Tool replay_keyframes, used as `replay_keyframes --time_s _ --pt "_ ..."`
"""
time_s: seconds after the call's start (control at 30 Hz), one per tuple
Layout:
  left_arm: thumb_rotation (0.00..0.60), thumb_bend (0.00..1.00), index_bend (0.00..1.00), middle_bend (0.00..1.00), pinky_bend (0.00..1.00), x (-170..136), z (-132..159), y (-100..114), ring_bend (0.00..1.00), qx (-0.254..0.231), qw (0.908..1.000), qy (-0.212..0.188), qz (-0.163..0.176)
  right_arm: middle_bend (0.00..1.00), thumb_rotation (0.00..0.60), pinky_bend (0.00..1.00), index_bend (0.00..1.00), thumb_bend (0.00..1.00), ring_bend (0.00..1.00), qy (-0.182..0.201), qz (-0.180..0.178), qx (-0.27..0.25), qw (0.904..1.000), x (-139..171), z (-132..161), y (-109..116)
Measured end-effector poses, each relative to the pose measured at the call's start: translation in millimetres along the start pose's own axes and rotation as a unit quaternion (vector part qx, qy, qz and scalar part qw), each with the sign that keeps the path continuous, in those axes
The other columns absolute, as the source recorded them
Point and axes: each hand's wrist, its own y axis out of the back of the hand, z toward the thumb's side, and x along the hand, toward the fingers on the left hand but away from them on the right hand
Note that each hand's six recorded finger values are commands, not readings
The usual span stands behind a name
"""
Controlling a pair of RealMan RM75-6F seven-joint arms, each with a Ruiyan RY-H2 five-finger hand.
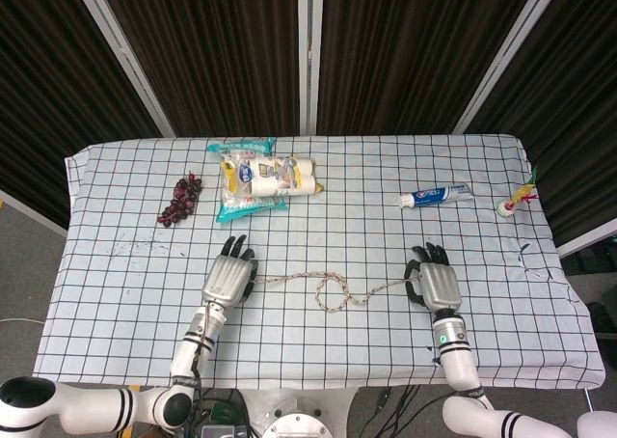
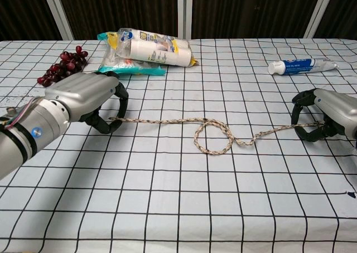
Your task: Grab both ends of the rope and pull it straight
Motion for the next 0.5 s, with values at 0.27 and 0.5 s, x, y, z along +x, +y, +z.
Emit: replay_keyframes --time_s 0.27,0.5 --pt "0.6 0.43 0.61 0.27 0.08 -0.5 -0.9 0.4 0.0 0.0 1.0 0.002 0.0 0.17 0.6 0.0 0.59 0.4 0.0 -0.002 -0.003 0.0 1.0 -0.1 -1.0 -0.3" --pt "0.6 0.43 0.61 0.27 0.08 -1.7 -2.8 3.9 0.0 -0.002 1.0 0.002 0.005 0.17 0.6 0.0 0.6 0.4 0.0 -0.005 -0.01 -0.007 0.9999 1.4 -4.4 3.5"
